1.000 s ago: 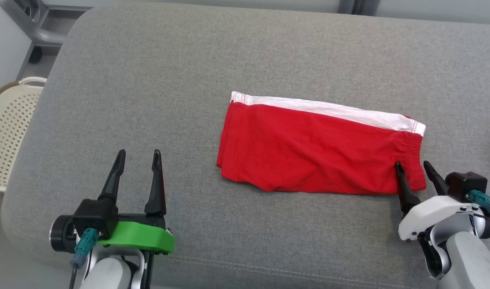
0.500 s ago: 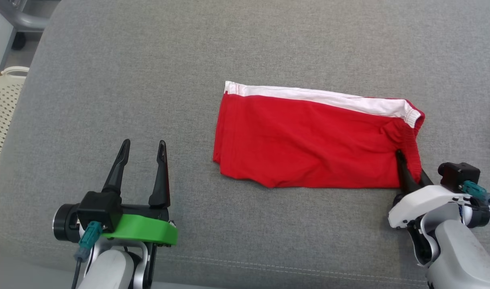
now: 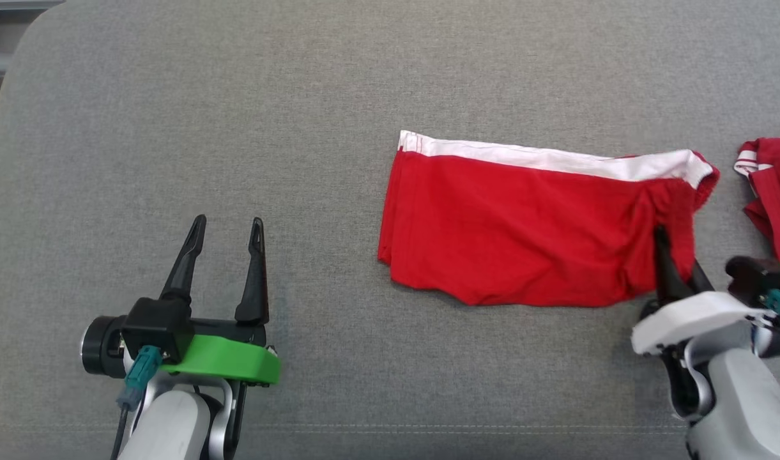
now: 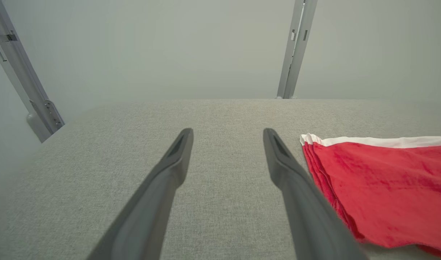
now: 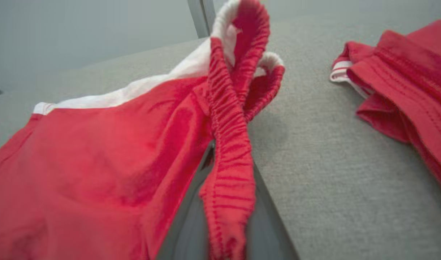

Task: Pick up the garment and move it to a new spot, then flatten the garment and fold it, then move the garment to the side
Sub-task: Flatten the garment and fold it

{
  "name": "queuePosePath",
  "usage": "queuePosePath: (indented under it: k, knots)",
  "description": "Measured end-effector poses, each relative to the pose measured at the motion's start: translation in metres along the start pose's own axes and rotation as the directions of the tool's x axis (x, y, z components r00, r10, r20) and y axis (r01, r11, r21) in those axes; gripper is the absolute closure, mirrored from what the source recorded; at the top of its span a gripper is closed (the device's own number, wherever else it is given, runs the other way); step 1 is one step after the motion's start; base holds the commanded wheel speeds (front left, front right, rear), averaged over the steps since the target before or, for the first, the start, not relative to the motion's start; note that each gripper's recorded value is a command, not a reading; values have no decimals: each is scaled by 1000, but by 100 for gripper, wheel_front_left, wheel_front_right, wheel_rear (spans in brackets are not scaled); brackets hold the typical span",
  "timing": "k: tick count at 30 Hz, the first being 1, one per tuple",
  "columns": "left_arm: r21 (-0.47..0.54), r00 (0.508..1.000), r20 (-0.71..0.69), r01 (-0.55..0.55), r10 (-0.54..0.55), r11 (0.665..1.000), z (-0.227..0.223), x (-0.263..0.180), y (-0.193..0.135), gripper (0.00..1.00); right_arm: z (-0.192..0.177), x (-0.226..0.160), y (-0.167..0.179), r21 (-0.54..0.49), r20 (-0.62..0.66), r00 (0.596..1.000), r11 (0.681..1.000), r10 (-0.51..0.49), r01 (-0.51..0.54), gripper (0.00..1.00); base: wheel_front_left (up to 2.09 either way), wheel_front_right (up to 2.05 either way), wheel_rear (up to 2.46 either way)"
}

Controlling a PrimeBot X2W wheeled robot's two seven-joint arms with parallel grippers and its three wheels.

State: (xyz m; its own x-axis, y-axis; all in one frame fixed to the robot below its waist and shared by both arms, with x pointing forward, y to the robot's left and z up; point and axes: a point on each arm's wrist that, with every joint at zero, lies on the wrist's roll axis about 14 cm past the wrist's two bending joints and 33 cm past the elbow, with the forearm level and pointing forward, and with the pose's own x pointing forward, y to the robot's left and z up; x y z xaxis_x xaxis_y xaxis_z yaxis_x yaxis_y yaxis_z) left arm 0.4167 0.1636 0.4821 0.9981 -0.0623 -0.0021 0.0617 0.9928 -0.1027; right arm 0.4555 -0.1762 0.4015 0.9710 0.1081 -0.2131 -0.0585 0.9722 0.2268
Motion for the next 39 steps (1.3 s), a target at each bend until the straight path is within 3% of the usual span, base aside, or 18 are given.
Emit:
queuePosePath:
  k: [5,12,16,22,23,24,25,28,35,39]
  knots:
    - [-1,999,7,40,-40,999,1,8,-11,0,40,8,78,14,100,974,978,205,-208,100,0,0,0]
    - [-8,998,11,64,-64,998,1,14,-20,0,49,5,184,-3,80,871,874,484,-486,100,0,0,0]
    - [-23,999,8,50,-50,998,0,12,-18,0,22,6,213,6,-12,833,833,554,-554,100,0,0,0]
    - [-26,1000,2,15,-15,1000,-2,7,-8,0,-11,19,223,28,-113,817,824,565,-566,100,0,0,0]
    - [-27,1000,1,10,-9,1000,-2,6,-7,0,-15,21,224,28,-123,815,823,566,-568,95,0,0,0]
    - [-25,1000,0,3,-3,1000,-2,6,-5,0,-18,22,226,28,-129,812,821,569,-571,31,0,0,0]
    - [-20,1000,-2,-2,2,1000,-3,5,-3,0,-20,23,228,32,-132,809,818,573,-575,0,0,0,0]
    - [-14,1000,-5,-10,10,1000,-5,6,0,0,-21,22,238,46,-124,793,802,596,-596,0,0,0,0]
    - [-11,1000,1,15,-15,1000,-5,12,-6,0,-15,0,266,20,-94,726,731,681,-682,0,0,0,0]
    - [-6,999,8,36,-36,999,-3,14,-11,0,10,3,253,-36,-7,746,745,666,-666,0,0,0,0]
